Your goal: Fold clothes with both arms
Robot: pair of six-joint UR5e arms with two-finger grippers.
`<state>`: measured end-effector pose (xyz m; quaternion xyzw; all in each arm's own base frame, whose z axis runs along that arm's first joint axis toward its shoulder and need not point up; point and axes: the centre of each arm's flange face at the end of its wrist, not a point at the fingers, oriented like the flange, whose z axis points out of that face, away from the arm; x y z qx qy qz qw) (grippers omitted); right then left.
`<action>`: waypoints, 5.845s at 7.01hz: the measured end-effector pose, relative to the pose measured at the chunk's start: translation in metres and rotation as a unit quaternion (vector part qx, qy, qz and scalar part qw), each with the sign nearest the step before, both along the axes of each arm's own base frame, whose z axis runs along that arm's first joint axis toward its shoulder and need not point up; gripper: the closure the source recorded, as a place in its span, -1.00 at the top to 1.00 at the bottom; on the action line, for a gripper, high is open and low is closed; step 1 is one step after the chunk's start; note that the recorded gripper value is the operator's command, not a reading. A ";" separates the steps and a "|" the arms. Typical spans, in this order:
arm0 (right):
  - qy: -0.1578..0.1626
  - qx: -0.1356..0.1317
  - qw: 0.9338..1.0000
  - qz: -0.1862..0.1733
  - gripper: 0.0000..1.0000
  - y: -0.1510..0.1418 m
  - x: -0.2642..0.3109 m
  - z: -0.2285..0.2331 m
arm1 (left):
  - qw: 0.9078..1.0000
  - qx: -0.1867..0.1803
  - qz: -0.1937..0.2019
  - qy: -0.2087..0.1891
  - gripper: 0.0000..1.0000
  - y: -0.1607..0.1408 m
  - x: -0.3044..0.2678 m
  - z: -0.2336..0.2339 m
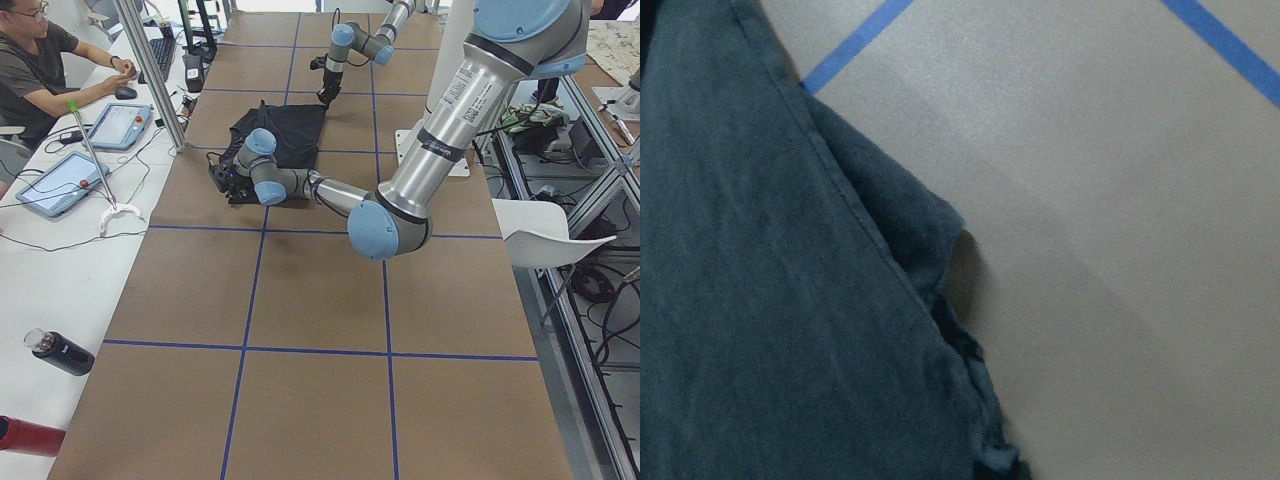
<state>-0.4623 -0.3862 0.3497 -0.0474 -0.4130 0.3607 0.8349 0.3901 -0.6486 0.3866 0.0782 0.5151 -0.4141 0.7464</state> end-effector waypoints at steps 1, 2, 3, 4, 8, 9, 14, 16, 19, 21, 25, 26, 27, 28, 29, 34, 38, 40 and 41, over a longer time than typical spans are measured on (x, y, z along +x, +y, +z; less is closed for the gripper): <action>-0.002 0.000 1.000 0.000 -1.00 0.000 0.002 -0.001 | 1.000 0.000 0.000 0.000 -0.26 0.000 0.001 0.000; -0.004 0.001 1.000 0.000 -1.00 0.001 0.005 -0.003 | 1.000 0.000 0.001 0.000 -0.26 0.001 0.001 0.000; -0.008 0.002 1.000 0.001 -1.00 0.004 0.013 -0.007 | 1.000 0.000 0.001 0.000 -0.26 0.001 0.001 0.000; -0.013 0.003 1.000 -0.005 -1.00 0.018 0.025 -0.009 | 1.000 0.000 0.000 0.001 -0.26 0.001 0.001 -0.001; -0.035 0.000 0.992 -0.121 -1.00 0.145 0.037 -0.019 | 1.000 0.013 0.001 0.022 -0.26 0.008 -0.002 -0.027; -0.037 -0.005 0.987 -0.156 -1.00 0.177 0.036 -0.019 | 0.999 0.017 0.004 0.032 -0.26 0.012 -0.004 -0.038; -0.052 -0.046 0.971 -0.231 1.00 0.271 0.017 -0.032 | 0.993 0.022 0.071 0.089 -0.20 0.097 -0.023 -0.060; -0.063 -0.048 0.979 -0.190 1.00 0.238 0.030 -0.040 | 0.989 -0.002 0.098 0.113 -0.13 0.154 -0.005 -0.057; -0.105 -0.017 0.993 -0.060 1.00 0.116 0.066 -0.077 | 0.986 -0.052 0.116 0.107 -0.13 0.243 0.040 -0.036; -0.097 0.005 0.995 -0.006 1.00 0.046 0.068 -0.081 | 0.987 -0.070 0.121 0.082 -0.13 0.259 0.065 -0.036; -0.074 0.006 0.997 0.015 1.00 0.007 0.052 -0.068 | 0.985 -0.092 0.134 0.058 -0.07 0.273 0.076 -0.041; -0.070 0.007 0.997 0.016 1.00 0.004 0.049 -0.066 | 0.983 -0.102 0.144 0.052 -0.07 0.282 0.083 -0.042; -0.068 0.008 0.997 0.016 1.00 0.002 0.048 -0.066 | 0.981 -0.110 0.150 0.049 -0.07 0.290 0.091 -0.041; -0.068 0.009 0.998 0.015 1.00 0.001 0.048 -0.065 | 0.981 -0.113 0.153 0.047 -0.10 0.294 0.095 -0.040; -0.068 0.009 0.998 0.015 1.00 0.001 0.048 -0.065 | 0.980 -0.115 0.154 0.045 -0.31 0.294 0.098 -0.039; -0.065 0.006 0.998 0.014 1.00 0.000 0.046 -0.062 | 0.980 -0.119 0.152 0.045 -1.00 0.293 0.102 -0.038; -0.065 0.007 0.998 0.013 1.00 -0.001 0.048 -0.062 | 0.986 -0.079 0.140 0.053 -1.00 0.261 0.076 -0.060; -0.066 0.008 0.998 0.014 1.00 -0.002 0.050 -0.063 | 0.991 -0.029 0.123 0.039 -1.00 0.212 0.054 -0.076; -0.067 0.008 0.998 0.014 1.00 -0.002 0.050 -0.064 | 0.993 -0.003 0.114 0.023 -1.00 0.178 0.050 -0.081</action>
